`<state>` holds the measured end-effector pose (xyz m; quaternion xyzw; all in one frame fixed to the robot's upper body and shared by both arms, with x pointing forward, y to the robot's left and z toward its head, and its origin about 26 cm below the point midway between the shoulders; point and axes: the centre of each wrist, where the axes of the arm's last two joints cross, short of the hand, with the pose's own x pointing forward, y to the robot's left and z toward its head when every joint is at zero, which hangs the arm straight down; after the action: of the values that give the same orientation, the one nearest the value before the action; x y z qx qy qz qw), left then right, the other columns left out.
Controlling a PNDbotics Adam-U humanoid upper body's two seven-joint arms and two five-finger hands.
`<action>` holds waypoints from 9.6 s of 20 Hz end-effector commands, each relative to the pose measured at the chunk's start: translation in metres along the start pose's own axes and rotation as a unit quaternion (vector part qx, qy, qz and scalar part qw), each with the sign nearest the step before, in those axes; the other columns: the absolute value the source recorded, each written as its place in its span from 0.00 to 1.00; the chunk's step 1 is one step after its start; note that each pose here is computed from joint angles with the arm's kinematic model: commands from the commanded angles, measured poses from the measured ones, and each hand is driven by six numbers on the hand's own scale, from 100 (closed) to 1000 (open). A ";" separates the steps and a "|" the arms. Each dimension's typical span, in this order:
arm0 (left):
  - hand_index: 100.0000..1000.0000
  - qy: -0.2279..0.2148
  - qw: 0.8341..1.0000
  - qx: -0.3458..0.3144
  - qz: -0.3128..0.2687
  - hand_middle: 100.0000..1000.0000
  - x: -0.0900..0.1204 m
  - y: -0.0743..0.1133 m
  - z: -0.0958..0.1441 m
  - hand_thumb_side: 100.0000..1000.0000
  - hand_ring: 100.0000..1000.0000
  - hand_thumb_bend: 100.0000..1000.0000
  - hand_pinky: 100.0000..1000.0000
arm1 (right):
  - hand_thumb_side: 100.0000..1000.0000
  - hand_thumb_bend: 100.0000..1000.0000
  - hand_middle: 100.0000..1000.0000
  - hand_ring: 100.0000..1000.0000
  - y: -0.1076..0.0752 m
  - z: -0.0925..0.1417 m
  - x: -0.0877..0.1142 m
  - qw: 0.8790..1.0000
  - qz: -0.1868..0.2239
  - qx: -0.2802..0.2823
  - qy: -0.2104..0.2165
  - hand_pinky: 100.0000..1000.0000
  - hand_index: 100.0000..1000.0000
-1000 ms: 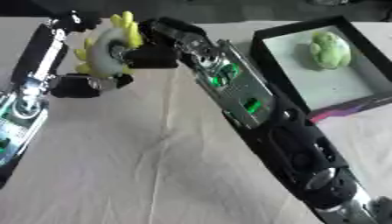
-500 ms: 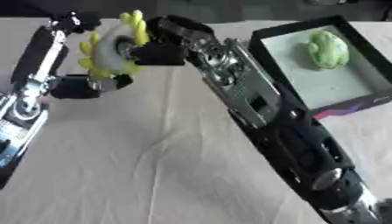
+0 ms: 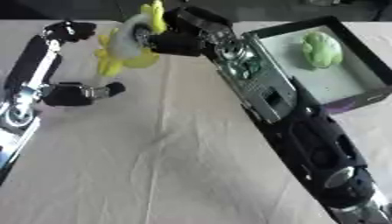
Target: Pick up the objects with one hand, pass them to the other hand, and then place them into the box on the other side of the table.
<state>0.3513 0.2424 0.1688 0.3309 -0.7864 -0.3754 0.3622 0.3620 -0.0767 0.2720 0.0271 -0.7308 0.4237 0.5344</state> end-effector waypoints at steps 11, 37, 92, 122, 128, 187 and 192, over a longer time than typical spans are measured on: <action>0.82 0.021 0.998 0.028 -0.053 0.67 -0.023 0.030 0.014 0.42 0.70 0.74 0.74 | 0.46 0.00 0.56 0.79 -0.075 0.056 -0.034 0.987 -0.009 -0.148 0.053 0.95 0.55; 0.79 0.066 0.992 0.076 -0.070 0.64 -0.042 0.059 0.029 0.42 0.68 0.67 0.72 | 0.40 0.00 0.66 0.76 -0.150 0.148 -0.152 0.904 0.056 -0.335 0.261 0.94 0.67; 0.82 0.299 0.923 -0.233 -0.070 0.72 -0.150 0.124 0.021 0.39 0.77 0.76 0.78 | 0.76 0.00 0.91 0.89 -0.144 0.141 -0.127 0.920 0.031 -0.349 0.175 1.00 0.95; 0.69 0.349 0.880 -0.310 -0.087 0.69 -0.169 0.078 0.012 0.17 0.76 0.38 0.77 | 0.77 0.00 0.90 0.87 -0.134 0.136 -0.135 0.927 0.022 -0.326 0.183 1.00 0.94; 0.59 0.351 0.880 -0.309 -0.082 0.65 -0.168 0.076 0.013 0.01 0.74 0.22 0.76 | 0.78 0.00 0.90 0.87 -0.133 0.137 -0.136 0.927 0.022 -0.325 0.185 1.00 0.95; 0.44 0.036 0.994 -0.030 0.104 0.51 -0.011 -0.004 -0.024 0.04 0.58 0.00 0.68 | 0.48 0.00 0.86 0.87 -0.027 0.050 0.036 0.957 0.270 -0.002 -0.104 0.95 0.89; 0.44 0.021 0.992 -0.026 0.118 0.51 -0.005 -0.008 -0.026 0.05 0.58 0.00 0.68 | 0.44 0.00 0.86 0.87 -0.017 0.037 0.033 0.952 0.286 0.027 -0.103 0.95 0.89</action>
<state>0.3771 0.2352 0.1621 0.2348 -0.7916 -0.3450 0.4464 0.3289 -0.1006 0.2998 -0.1184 -0.7460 0.5694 0.3244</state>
